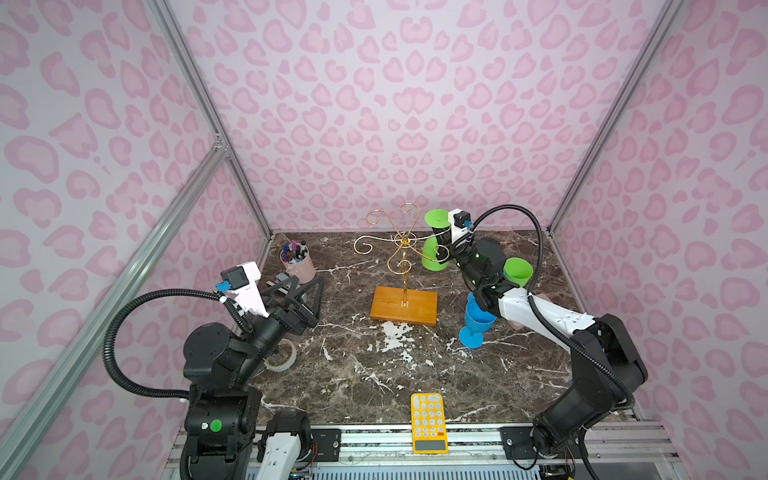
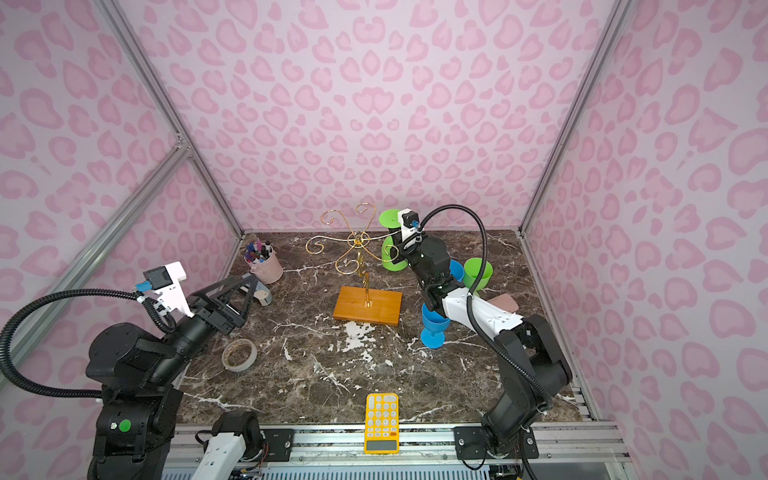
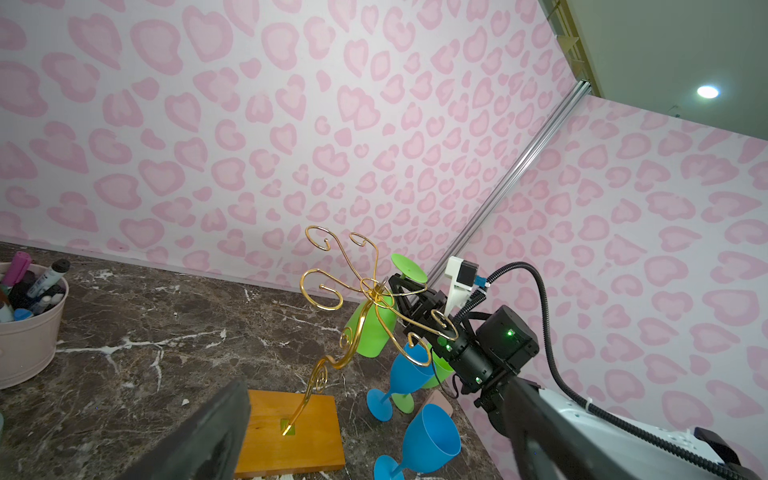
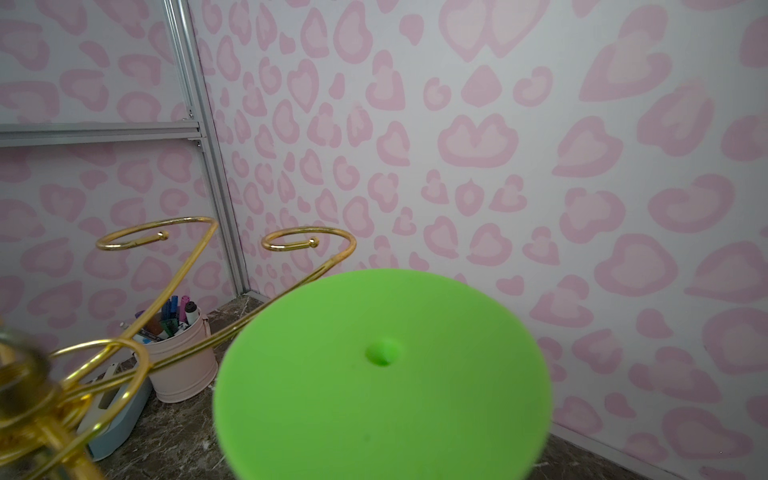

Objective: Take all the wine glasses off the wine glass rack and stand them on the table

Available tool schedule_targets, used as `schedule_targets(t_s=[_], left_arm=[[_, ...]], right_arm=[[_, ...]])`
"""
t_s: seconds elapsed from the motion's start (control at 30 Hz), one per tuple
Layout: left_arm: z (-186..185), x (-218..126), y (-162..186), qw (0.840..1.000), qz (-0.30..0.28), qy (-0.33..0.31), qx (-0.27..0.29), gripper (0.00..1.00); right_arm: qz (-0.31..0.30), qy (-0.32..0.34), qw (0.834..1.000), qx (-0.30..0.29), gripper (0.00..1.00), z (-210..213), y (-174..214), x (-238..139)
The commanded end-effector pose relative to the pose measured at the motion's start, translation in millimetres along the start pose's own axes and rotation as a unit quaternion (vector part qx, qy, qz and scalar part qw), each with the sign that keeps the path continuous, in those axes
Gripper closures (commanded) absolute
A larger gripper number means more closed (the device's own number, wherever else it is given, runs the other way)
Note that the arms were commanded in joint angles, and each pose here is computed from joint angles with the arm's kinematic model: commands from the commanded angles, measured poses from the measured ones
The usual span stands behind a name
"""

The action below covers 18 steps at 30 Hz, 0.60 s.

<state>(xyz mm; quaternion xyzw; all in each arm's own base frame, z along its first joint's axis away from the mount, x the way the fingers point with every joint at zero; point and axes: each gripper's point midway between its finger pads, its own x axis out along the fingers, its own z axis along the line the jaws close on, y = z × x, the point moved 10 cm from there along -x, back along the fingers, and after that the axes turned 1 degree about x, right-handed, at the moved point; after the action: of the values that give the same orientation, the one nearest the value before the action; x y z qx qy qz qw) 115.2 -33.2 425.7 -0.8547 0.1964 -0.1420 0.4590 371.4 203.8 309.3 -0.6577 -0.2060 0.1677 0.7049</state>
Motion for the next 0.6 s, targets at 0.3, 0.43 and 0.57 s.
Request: schedule_targets(t_s=[0.3, 0.43, 0.57], left_arm=[[-2.1, 5.9, -7.9, 1.0, -0.01, 0.011, 0.0, 0.03], [0.0, 7.6, -6.1, 1.0, -0.013, 0.015, -0.006, 0.04], [2.5, 12.9, -5.3, 1.0, -0.008, 0.022, -0.012, 0.03]], right_arm=[[0.041, -0.002, 0.999, 0.017, 1.0, 0.1, 11.5, 5.6], [0.051, -0.004, 0.998, 0.021, 1.0, 0.1, 16.7, 5.4], [0.055, -0.001, 0.998, 0.021, 1.0, -0.5, 20.9, 3.9]])
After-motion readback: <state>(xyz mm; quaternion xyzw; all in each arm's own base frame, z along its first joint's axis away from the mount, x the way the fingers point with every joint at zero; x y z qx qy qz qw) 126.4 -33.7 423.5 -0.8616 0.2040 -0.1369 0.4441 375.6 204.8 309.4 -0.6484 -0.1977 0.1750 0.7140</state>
